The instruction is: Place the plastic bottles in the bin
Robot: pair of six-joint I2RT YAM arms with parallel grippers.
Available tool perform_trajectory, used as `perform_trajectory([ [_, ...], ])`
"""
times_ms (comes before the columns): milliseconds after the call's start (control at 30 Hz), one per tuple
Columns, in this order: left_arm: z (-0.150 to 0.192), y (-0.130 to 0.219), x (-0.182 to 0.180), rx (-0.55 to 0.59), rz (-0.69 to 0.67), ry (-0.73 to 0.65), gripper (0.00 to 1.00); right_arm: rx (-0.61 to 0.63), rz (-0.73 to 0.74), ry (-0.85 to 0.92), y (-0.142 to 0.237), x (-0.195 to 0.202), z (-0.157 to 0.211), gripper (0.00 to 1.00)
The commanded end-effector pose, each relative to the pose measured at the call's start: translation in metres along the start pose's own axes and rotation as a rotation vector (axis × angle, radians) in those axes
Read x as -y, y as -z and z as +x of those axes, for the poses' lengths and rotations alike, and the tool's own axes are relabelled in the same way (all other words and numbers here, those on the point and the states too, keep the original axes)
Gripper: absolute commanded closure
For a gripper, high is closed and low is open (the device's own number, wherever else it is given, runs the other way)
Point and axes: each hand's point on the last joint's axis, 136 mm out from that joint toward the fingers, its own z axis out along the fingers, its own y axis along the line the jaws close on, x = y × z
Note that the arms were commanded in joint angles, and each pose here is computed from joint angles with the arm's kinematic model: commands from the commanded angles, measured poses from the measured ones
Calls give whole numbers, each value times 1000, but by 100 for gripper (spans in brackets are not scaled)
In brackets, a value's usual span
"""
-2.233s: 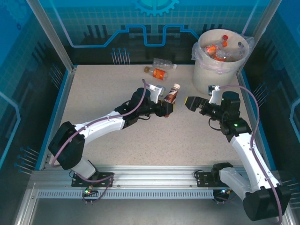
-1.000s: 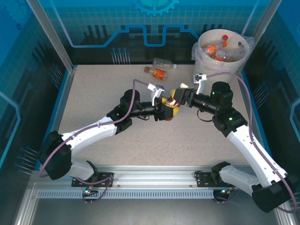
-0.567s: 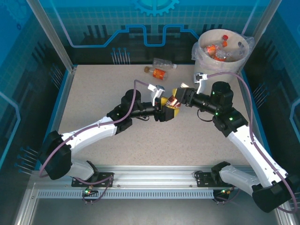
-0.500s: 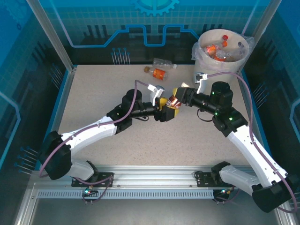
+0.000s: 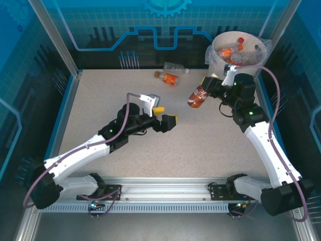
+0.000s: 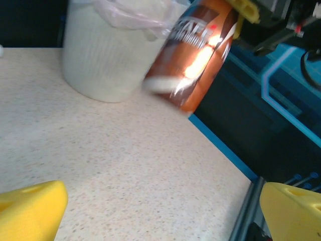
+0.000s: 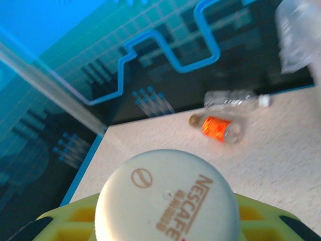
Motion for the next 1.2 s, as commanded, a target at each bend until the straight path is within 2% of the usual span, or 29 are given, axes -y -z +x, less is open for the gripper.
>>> perform_trajectory([
  [0,5,21,-28,45,-150,-2,1,126,23,19,5,7,-51,72],
  [300,22,63,-61,98,-309,55,1,326,174,54,-2,42,-146,73],
  [500,39,71,-74,93,-351,102,1,423,231,59,1,54,-202,73],
  [633,42,69,-76,91,-350,112,1,474,348,115,-4,70,-230,73],
  [800,44,68,-77,84,-355,111,1,488,495,173,-17,95,-252,73],
  [1000,44,67,-78,83,-358,112,1,572,628,170,-29,128,-268,70],
  [1100,45,65,-78,78,-359,113,1,592,733,156,-30,147,-271,66],
  [1167,46,64,-79,75,-361,113,1,589,827,121,-25,163,-268,59],
])
